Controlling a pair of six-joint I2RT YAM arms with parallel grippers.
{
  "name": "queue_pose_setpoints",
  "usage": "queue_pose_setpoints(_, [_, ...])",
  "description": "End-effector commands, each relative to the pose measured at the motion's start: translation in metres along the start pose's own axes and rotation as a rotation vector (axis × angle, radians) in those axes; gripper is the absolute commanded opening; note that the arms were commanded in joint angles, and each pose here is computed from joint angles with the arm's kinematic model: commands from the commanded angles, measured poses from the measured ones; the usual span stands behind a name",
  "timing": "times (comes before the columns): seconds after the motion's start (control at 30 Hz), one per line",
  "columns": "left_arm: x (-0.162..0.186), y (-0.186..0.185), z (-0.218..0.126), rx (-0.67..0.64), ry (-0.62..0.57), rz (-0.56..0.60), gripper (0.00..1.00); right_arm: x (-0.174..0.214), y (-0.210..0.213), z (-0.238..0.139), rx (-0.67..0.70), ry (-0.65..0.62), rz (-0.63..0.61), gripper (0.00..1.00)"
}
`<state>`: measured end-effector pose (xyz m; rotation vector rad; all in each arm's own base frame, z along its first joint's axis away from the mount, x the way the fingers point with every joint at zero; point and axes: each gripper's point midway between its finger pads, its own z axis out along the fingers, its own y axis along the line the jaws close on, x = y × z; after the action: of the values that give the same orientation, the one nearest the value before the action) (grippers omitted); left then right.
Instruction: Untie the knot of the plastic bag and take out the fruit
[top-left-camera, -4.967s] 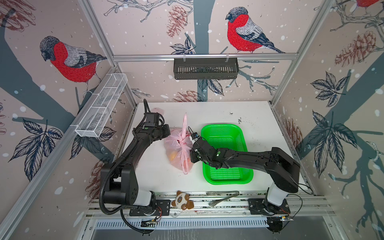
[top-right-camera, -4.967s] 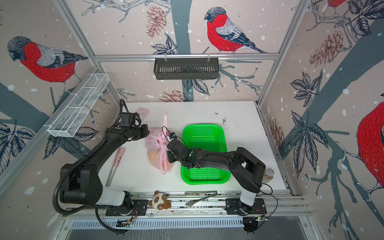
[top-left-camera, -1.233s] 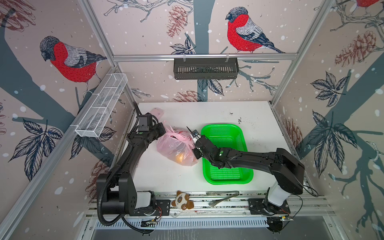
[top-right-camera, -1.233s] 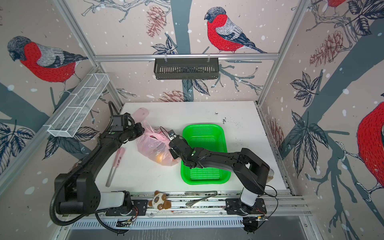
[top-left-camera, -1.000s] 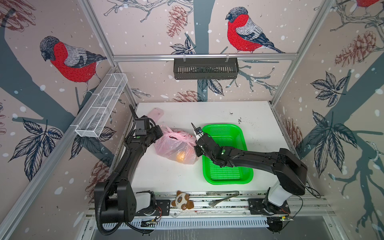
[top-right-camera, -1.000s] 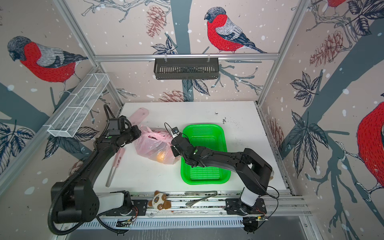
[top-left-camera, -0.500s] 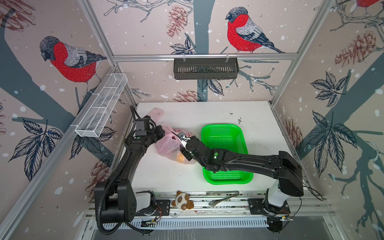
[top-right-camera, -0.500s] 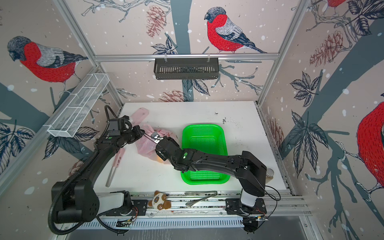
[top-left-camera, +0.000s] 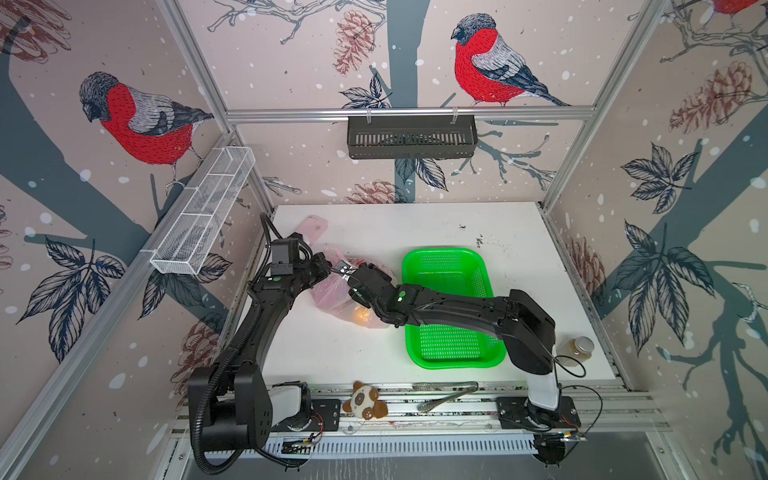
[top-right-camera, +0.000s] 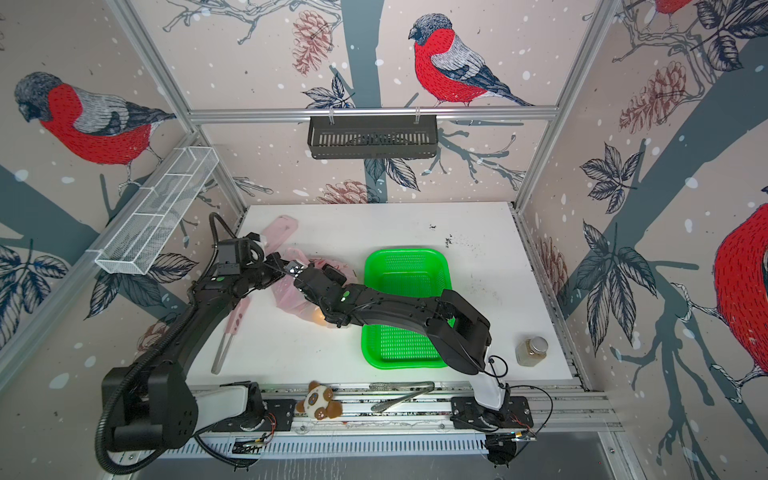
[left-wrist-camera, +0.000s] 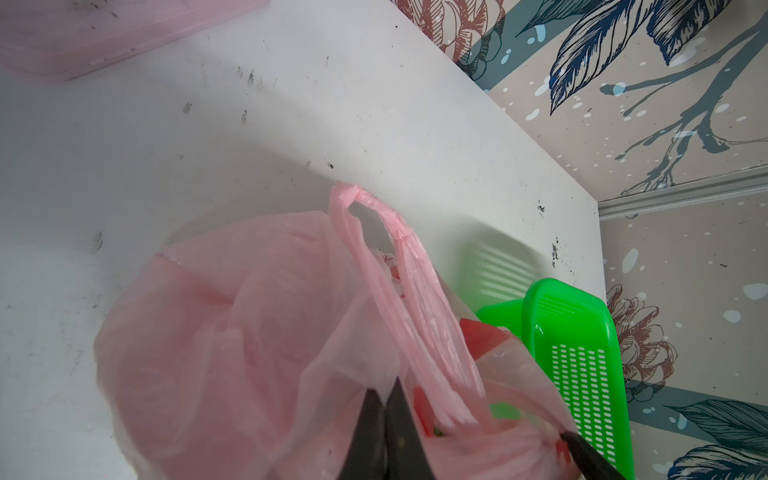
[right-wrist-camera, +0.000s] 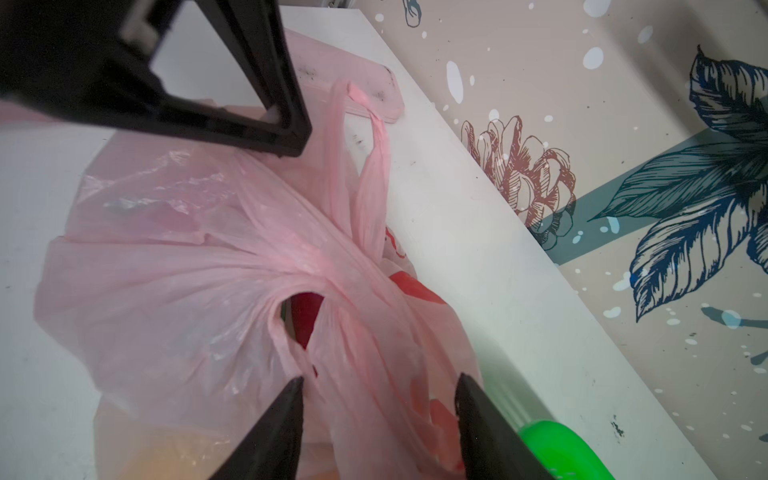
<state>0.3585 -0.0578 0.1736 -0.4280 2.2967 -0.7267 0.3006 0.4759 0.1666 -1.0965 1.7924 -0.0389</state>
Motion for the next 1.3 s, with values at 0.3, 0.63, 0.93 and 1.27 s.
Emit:
queue_pose_setpoints(0.3, [-0.010, 0.000, -0.002, -0.005, -0.048, 0.019, 0.00, 0.008, -0.011, 0.005, 0.077, 0.011, 0.014, 0.17])
queue_pose_setpoints(0.63, [-0.014, 0.018, -0.007, -0.095, -0.091, -0.012, 0.00, 0.009, -0.032, -0.035, 0.027, -0.061, 0.195, 0.11])
queue_pose_setpoints(0.93, [-0.020, 0.036, -0.025, -0.150, -0.171, -0.041, 0.00, 0.040, -0.072, -0.053, -0.021, -0.091, 0.454, 0.10])
queue_pose_setpoints(1.27, [-0.014, 0.028, -0.035, -0.105, -0.145, -0.041, 0.06, 0.040, -0.068, -0.055, -0.150, -0.147, 0.568, 0.10])
